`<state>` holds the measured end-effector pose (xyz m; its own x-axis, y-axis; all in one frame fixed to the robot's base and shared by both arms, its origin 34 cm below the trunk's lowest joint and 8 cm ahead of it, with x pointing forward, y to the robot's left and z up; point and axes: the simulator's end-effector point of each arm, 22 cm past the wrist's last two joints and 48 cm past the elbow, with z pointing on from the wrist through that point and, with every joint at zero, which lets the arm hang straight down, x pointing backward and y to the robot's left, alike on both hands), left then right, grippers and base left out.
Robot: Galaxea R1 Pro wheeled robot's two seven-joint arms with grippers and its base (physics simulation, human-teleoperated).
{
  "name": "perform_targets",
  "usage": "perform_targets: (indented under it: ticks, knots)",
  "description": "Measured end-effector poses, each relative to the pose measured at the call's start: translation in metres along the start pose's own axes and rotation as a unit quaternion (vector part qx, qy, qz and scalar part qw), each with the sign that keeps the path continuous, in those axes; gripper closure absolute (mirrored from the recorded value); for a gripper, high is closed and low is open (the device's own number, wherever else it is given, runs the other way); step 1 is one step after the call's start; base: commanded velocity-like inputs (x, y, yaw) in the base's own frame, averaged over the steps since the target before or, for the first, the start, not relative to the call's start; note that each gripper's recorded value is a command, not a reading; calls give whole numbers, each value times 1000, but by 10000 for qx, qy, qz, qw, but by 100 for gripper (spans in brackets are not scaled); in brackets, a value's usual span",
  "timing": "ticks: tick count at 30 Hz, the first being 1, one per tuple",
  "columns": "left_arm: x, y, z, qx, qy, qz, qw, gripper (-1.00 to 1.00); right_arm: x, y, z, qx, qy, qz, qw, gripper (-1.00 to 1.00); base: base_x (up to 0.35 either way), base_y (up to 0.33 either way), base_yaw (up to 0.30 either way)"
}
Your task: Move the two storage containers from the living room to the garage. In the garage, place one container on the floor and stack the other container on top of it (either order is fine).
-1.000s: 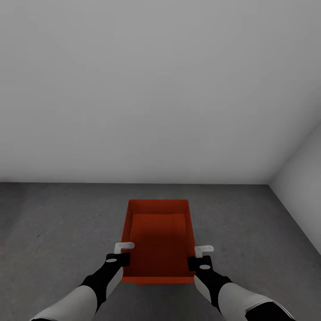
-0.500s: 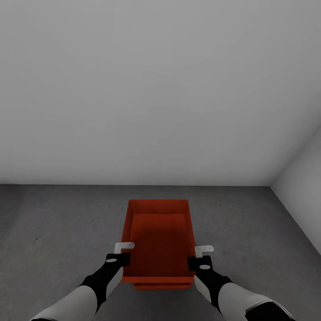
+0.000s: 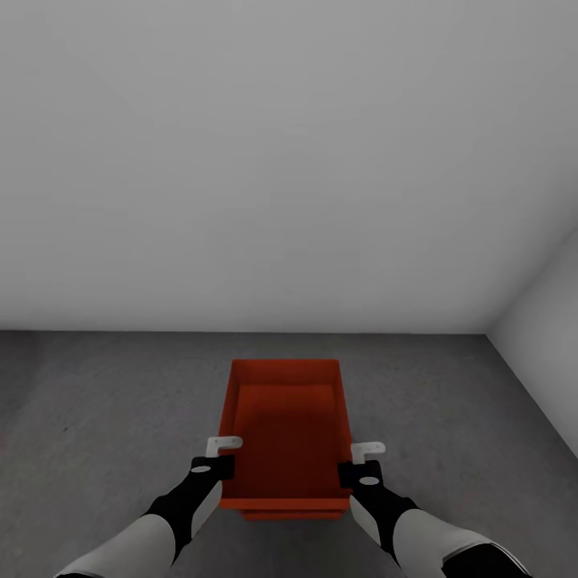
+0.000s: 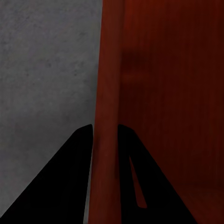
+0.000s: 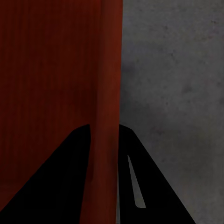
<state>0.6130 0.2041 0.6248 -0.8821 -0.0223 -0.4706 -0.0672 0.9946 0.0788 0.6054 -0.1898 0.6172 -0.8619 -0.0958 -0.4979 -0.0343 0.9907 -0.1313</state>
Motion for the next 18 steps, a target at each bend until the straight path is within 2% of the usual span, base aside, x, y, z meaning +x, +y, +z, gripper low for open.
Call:
perform_targets:
  ticks: [18]
  knots:
    - [5, 0, 3, -2, 47, 12, 10000, 100, 5, 1, 3, -6, 47, 1, 10000, 100, 0, 0, 0]
